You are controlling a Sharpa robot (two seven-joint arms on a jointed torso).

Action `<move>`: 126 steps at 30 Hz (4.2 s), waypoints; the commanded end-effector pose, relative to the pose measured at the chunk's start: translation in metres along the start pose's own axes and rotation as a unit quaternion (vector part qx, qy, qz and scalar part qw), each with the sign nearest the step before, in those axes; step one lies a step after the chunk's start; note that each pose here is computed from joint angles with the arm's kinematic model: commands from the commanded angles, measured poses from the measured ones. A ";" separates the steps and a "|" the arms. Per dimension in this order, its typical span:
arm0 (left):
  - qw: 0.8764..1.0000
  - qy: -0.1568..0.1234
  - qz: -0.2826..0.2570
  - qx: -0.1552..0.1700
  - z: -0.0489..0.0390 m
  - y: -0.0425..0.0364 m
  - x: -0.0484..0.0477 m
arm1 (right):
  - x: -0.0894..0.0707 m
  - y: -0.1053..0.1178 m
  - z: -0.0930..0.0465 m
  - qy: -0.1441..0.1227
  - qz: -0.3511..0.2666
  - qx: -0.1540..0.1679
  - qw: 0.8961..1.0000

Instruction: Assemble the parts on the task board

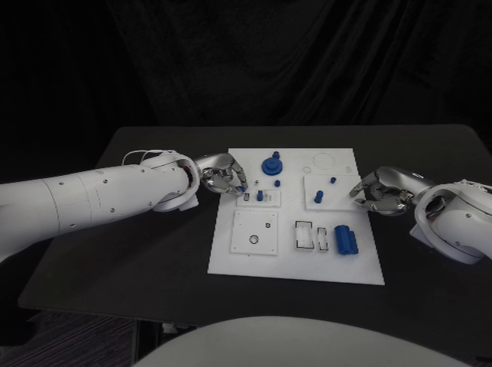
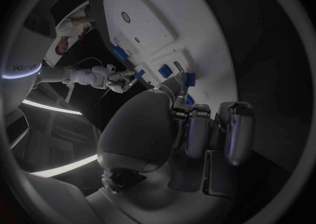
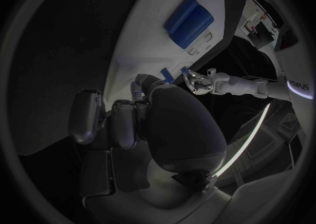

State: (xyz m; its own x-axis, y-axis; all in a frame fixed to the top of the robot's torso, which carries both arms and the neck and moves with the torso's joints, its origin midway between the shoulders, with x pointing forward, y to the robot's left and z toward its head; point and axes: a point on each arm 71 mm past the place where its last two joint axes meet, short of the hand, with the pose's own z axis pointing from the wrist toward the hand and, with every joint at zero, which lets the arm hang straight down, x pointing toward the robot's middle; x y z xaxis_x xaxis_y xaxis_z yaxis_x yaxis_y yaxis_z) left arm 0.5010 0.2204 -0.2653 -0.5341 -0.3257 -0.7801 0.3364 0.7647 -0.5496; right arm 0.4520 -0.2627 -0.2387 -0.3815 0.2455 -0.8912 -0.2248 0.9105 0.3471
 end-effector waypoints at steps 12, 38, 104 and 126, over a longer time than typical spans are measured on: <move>0.999 -0.032 0.004 0.035 -0.0052 -0.0042 -0.0033 | 0.001 -0.002 0.000 0.006 -0.002 0.007 1.000; 0.962 -0.058 -0.261 0.063 -0.0278 0.0031 -0.0078 | 0.002 -0.003 0.000 0.010 -0.003 0.009 1.000; 0.971 -0.039 -0.234 0.009 -0.0129 0.0445 0.0403 | 0.005 -0.006 -0.004 0.014 -0.001 0.011 1.000; 0.971 -0.024 -0.240 0.003 -0.0155 0.0478 0.0421 | 0.006 -0.006 -0.003 0.015 -0.001 0.012 1.000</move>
State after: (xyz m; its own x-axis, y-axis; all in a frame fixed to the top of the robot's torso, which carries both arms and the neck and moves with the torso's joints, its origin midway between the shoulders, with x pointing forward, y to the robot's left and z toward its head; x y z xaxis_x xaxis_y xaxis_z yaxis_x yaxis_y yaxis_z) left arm 0.4844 0.2527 -0.3172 -0.5743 -0.6792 -0.4570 0.0748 0.5123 -0.8555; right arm 0.4494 -0.2675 -0.2425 -0.3981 0.2394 -0.8856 -0.2143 0.9144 0.3435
